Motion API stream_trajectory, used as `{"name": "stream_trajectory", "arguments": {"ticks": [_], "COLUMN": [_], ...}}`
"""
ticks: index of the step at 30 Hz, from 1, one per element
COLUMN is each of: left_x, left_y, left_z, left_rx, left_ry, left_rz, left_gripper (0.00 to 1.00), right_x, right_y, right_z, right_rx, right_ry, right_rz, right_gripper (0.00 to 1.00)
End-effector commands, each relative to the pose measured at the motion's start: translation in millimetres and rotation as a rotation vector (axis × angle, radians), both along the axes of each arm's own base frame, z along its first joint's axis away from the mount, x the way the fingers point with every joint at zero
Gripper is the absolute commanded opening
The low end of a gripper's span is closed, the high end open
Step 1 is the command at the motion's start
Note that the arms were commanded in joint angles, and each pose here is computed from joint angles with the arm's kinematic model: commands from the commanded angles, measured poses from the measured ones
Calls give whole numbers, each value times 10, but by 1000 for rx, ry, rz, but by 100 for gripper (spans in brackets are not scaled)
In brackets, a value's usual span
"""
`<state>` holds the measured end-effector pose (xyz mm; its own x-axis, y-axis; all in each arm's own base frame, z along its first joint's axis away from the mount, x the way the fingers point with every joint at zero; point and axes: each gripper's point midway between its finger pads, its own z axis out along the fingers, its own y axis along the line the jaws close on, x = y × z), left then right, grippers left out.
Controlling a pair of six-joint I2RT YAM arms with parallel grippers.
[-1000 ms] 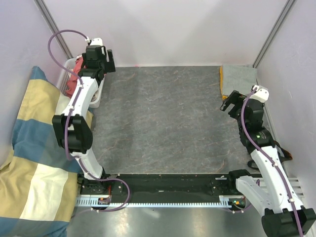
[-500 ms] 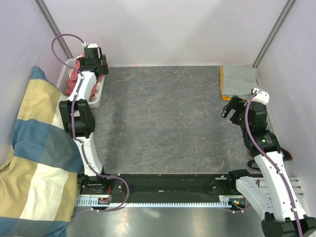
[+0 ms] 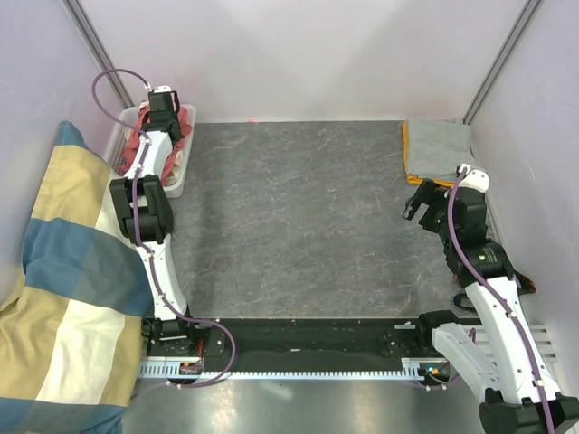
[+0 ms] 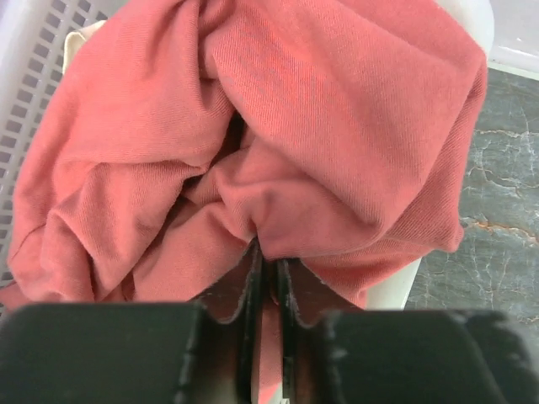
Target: Fold and stack the t-shirts
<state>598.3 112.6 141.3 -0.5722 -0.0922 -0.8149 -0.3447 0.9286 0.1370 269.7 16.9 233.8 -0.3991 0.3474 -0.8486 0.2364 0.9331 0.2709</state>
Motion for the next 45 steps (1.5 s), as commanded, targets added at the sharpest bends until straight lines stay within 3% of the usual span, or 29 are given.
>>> {"name": "stream_trajectory", "arguments": {"ticks": [1, 4, 14, 18, 22, 25, 28, 32, 33, 35, 36, 37, 38, 39, 40, 41, 42, 45], "left_x": [51, 21, -487, -1050, -1664, -2160, -2617, -2893, -2828, -2906, -2881, -2889, -2893, -2986, -3023, -3075, -3162, -3235], "left_y": [75, 33, -673, -1175, -1901, -2354, -2761, -3090, -3144, -3212, -3308, -3345, -3410, -3519, -3576, -3629, -3702, -3725], "left_z": [233, 393, 1941, 2853, 3752, 4177, 4262, 3894, 3519, 3230, 2687, 2419, 2255, 1607, 1333, 1087, 682, 356], "left_rx": [11, -2, -184, -230, -297, -403, -489, -563, -572, -611, -628, -642, -685, -719, -740, -763, -751, -699], "left_ry": [-57, -83, -352, -519, -672, -745, -743, -645, -561, -503, -386, -338, -324, -177, -123, -67, 17, 76], "left_rz": [19, 4, -180, -327, -573, -747, -880, -944, -924, -924, -918, -911, -909, -909, -901, -883, -869, -832], "left_gripper": [5, 2, 2, 2, 2, 2, 2, 2, 2, 2, 2, 2, 13, 29, 48, 86, 100, 100], "right_x": [-37, -54, -121, -142, -151, -145, -160, -181, -191, -194, -200, -205, -205, -212, -215, -220, -228, -255], "right_y": [11, 20, 65, 75, 109, 139, 151, 135, 129, 122, 118, 113, 114, 118, 118, 116, 119, 118], "right_z": [-13, -66, -142, -68, -26, -20, -15, 57, 58, 99, 96, 107, 131, 128, 142, 146, 154, 139], "right_rx": [10, 13, 46, 50, 49, 59, 66, 70, 70, 69, 67, 67, 70, 71, 73, 75, 78, 80], "right_ry": [-6, 3, 2, -11, -16, -17, -19, -41, -37, -42, -39, -41, -47, -44, -49, -47, -47, -40], "right_rz": [2, 6, 19, 27, 52, 66, 69, 61, 57, 53, 52, 50, 49, 50, 49, 48, 48, 49], "right_gripper": [98, 98, 98, 98, 98, 98, 98, 98, 98, 98, 98, 98, 98, 98, 98, 98, 98, 98]}}
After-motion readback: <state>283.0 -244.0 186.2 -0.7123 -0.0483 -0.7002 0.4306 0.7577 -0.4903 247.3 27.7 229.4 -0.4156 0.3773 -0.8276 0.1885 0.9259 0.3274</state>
